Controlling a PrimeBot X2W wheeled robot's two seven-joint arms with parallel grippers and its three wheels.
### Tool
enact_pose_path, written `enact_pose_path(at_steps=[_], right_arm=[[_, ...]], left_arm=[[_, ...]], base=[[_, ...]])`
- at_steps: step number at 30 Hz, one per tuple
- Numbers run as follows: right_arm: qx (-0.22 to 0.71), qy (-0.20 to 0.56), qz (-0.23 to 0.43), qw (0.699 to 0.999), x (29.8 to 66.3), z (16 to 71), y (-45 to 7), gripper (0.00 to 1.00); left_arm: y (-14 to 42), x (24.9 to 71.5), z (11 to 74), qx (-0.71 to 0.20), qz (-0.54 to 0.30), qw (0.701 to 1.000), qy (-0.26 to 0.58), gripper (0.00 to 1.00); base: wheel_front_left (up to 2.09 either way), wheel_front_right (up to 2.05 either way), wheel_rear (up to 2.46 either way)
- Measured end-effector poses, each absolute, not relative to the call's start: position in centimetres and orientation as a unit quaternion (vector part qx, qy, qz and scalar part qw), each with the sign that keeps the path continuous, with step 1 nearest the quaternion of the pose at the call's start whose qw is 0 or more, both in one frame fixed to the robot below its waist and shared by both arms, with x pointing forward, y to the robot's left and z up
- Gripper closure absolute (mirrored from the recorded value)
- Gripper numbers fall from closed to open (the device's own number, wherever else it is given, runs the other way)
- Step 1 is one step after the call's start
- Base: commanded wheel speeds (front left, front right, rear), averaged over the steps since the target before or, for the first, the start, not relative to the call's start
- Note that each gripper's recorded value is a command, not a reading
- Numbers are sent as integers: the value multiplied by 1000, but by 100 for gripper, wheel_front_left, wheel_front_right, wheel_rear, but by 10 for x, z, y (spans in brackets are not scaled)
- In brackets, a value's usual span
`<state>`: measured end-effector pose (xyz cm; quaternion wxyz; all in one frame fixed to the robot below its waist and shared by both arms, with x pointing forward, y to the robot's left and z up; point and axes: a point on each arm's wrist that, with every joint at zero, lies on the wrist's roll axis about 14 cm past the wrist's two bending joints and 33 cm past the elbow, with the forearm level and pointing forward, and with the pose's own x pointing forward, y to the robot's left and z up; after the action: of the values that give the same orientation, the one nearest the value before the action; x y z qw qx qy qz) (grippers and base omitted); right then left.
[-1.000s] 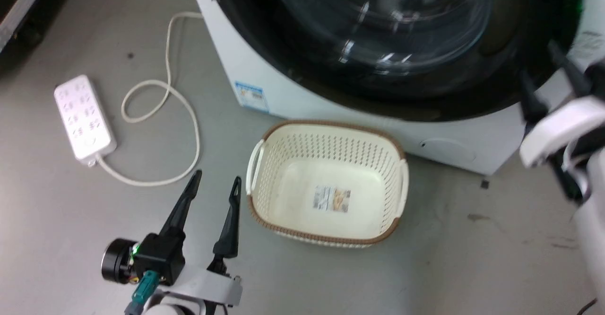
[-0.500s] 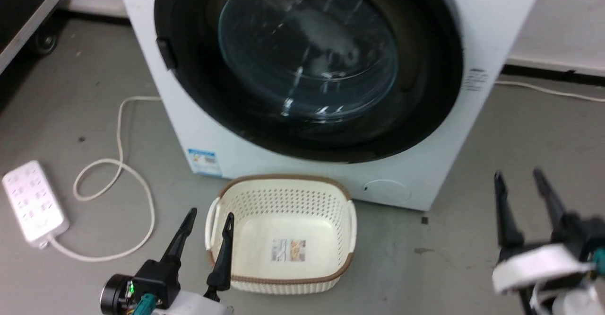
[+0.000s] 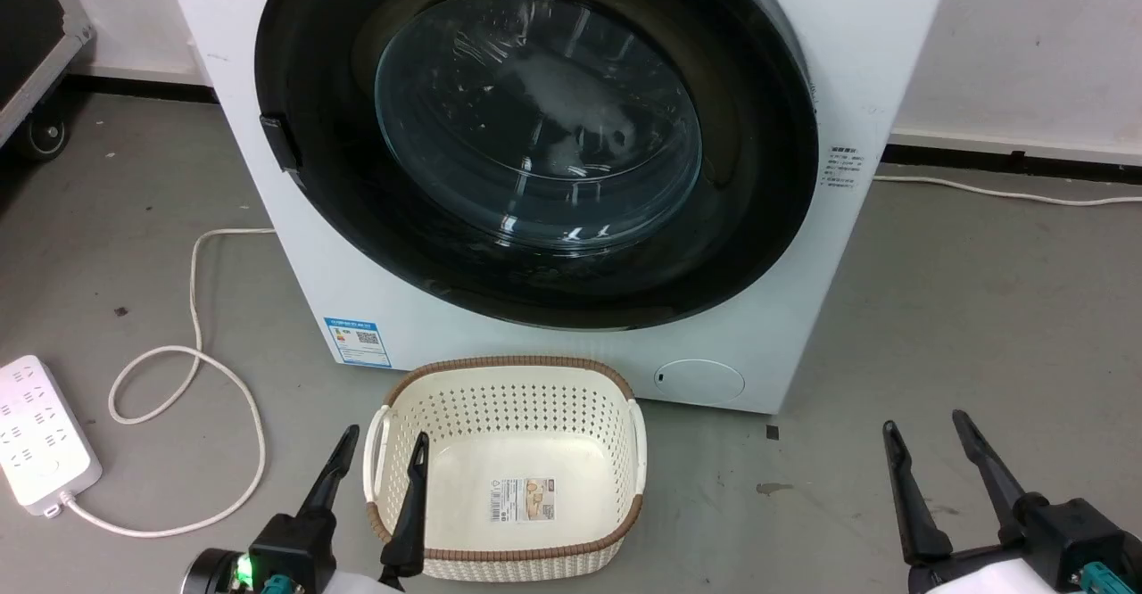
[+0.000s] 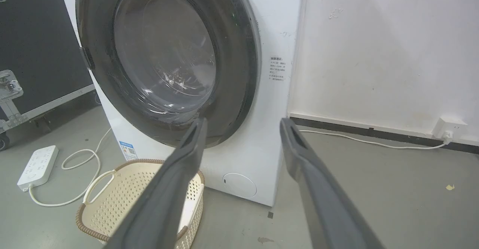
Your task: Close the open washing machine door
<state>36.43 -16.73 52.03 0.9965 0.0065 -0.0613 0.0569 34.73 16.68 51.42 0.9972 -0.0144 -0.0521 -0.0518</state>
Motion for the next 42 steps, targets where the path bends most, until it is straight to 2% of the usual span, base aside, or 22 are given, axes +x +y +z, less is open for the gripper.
enact_pose_path(at_steps=[2, 3, 42], right_arm=[[7, -62, 57, 996, 365, 521, -167, 0], [7, -62, 57, 996, 365, 521, -167, 100], [1, -36, 59, 998, 364, 517, -166, 100]], left_arm=[[167, 346, 512, -15, -52, 997, -48, 0], [167, 346, 511, -15, -52, 997, -47, 100], [168, 352, 511, -6, -42, 999, -27, 100]], base=[[0, 0, 0], [0, 0, 0], [0, 0, 0]])
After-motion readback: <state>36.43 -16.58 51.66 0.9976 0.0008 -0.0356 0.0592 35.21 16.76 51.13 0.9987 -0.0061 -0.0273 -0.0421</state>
